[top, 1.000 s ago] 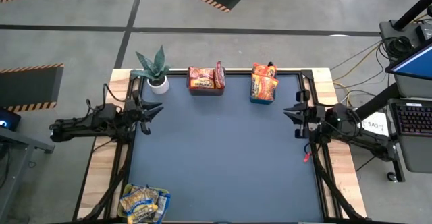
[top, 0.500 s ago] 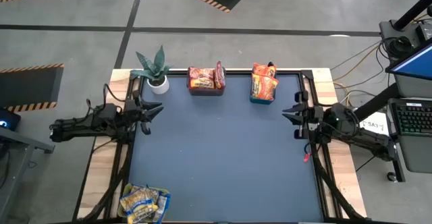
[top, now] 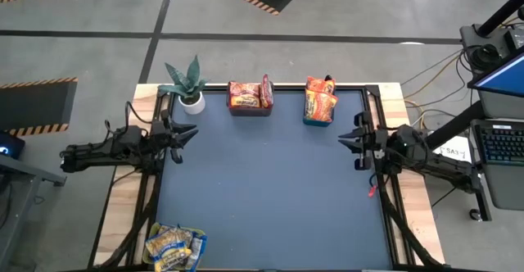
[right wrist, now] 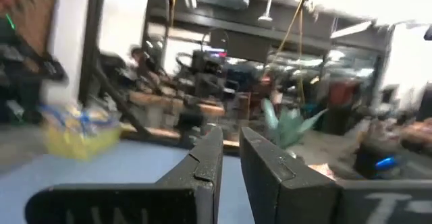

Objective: Sort Maruchan noodles
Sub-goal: Return to Home Position

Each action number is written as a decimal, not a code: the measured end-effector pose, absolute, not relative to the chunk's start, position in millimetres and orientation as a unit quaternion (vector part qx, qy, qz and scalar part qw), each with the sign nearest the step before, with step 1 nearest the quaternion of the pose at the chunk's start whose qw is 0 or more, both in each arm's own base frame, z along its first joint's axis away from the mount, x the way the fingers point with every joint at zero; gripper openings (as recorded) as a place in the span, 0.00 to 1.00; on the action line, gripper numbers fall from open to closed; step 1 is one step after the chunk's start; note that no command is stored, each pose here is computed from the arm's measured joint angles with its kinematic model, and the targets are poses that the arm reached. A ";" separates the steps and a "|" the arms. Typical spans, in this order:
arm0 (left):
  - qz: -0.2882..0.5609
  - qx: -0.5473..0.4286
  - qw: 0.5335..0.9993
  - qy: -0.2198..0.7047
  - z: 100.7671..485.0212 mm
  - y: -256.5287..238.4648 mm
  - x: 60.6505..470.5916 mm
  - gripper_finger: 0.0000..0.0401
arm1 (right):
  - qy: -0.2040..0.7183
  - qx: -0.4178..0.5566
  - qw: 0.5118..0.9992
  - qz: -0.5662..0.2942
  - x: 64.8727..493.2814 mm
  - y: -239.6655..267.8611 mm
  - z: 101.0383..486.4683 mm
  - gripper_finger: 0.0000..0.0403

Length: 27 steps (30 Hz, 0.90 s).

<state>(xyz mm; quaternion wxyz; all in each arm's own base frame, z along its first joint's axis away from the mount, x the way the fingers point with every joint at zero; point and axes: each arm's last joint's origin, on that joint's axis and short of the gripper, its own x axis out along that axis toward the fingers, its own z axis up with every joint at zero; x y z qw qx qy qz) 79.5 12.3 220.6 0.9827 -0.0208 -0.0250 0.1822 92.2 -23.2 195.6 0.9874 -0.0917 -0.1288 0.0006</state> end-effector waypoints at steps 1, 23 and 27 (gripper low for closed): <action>0.182 -0.021 0.983 -0.025 220.6 12.3 79.6 0.17 | -0.129 -0.112 0.985 -0.008 90.6 -22.1 195.0 0.11; 0.182 -0.020 0.983 -0.016 219.8 12.4 81.7 0.17 | -0.026 -0.165 0.985 -0.047 93.8 -22.0 172.8 0.11; 0.182 -0.020 0.983 -0.016 219.8 12.4 81.7 0.17 | -0.025 -0.155 0.986 -0.047 93.8 -22.2 172.6 0.11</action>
